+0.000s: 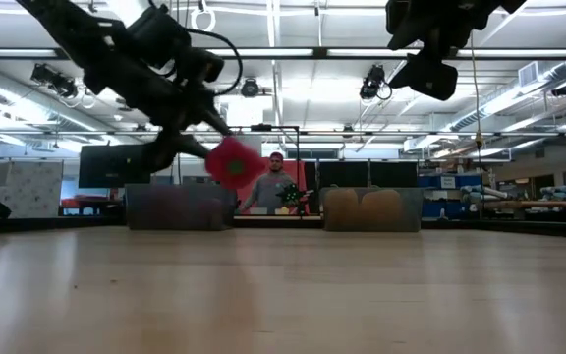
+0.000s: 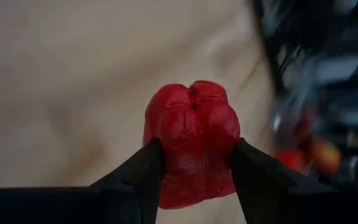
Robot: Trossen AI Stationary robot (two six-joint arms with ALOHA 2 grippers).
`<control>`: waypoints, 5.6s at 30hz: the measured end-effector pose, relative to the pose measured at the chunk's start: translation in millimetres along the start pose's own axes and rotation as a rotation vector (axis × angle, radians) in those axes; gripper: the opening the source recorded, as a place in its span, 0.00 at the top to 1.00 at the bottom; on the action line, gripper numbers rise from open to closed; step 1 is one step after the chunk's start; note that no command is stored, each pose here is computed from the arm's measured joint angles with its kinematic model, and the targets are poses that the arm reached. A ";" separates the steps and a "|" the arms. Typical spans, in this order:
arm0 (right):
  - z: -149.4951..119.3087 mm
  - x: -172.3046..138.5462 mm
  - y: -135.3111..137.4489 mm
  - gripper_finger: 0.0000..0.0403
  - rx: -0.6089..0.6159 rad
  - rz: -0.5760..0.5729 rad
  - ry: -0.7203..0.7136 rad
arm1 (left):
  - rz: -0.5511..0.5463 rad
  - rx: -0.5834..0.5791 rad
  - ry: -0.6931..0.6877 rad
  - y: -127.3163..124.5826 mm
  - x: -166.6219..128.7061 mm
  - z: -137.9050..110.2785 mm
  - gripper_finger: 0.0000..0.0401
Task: Sort produce into baskets
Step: Put the red bell pepper into the left black bin
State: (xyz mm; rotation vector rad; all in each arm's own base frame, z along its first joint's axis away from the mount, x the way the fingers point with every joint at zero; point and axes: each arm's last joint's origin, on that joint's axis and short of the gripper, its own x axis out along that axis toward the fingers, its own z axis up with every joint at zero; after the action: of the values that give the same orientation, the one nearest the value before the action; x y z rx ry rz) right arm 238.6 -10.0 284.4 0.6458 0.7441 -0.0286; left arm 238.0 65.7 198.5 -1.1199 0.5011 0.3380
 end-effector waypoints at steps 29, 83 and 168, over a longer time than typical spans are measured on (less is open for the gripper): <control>-0.4 -0.3 -3.5 0.39 0.112 -0.092 -0.037 | 0.410 0.468 -0.289 76.4 -49.9 81.9 0.54; -118.1 7.0 113.8 0.45 -0.333 0.007 0.495 | -0.369 1.092 -0.304 -135.0 78.4 -58.8 0.23; 11.8 0.0 0.1 0.33 0.281 -0.493 -0.242 | -0.012 0.684 -0.121 -44.3 19.5 106.1 0.24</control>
State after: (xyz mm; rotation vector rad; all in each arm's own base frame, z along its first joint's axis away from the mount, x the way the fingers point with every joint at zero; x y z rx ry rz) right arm 246.0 -16.5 291.0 0.6966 0.6536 -0.6634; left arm 298.9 145.1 258.3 -0.4356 0.4524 0.1963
